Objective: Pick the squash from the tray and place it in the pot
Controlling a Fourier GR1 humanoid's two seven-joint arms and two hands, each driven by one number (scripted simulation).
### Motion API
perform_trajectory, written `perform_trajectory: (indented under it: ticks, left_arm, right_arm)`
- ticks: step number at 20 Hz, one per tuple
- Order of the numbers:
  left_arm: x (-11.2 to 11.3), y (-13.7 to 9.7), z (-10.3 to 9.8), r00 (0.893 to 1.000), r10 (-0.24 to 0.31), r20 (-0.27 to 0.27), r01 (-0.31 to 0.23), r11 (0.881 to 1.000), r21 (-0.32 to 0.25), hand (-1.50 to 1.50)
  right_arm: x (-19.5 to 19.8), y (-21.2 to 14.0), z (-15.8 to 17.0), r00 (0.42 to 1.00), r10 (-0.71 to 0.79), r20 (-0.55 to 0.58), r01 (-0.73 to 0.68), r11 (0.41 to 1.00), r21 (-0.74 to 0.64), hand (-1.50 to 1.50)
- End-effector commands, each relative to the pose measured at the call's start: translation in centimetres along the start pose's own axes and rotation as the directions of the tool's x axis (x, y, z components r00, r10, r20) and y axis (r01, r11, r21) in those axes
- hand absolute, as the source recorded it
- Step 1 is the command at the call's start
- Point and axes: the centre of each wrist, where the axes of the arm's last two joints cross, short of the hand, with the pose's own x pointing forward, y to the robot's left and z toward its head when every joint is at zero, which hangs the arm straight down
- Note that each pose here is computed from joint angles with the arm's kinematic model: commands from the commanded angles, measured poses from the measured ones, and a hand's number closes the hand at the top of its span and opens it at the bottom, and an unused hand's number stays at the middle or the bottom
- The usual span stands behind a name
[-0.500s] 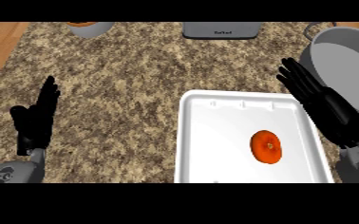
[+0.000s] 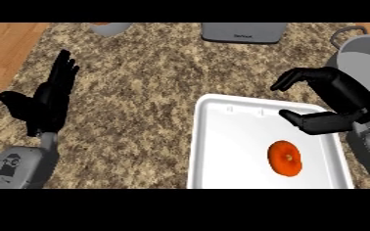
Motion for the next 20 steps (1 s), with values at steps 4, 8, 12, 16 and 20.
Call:
perform_trajectory:
  ticks: [4,8,12,16,20]
  left_arm:
    - [2.8,-0.1,0.0,0.997,0.069,0.026,-0.068,0.996,-0.058,0.00]
    - [3.0,-1.2,0.3,0.998,0.063,0.010,-0.063,0.998,-0.027,0.00]
    - [2.9,-0.4,-0.1,0.998,0.062,-0.004,-0.062,0.998,-0.029,0.00]
    - [3.2,-1.0,0.1,0.998,0.059,-0.005,-0.059,0.998,-0.030,0.00]
    - [2.3,0.0,0.7,0.999,0.038,-0.008,-0.038,0.999,-0.010,0.00]
  right_arm:
    - [-4.9,-3.3,3.5,0.968,-0.066,0.242,0.053,0.997,0.061,-1.50]
    - [-4.5,-5.8,3.3,0.952,-0.036,0.305,-0.015,0.986,0.165,-1.50]
    - [-2.3,-6.6,1.7,0.975,0.057,0.215,-0.129,0.933,0.337,-1.50]
    - [0.6,-6.1,-0.5,0.958,0.246,0.150,-0.288,0.796,0.533,-1.50]
    - [1.0,-3.2,-0.9,0.902,0.380,0.203,-0.415,0.642,0.645,-1.50]
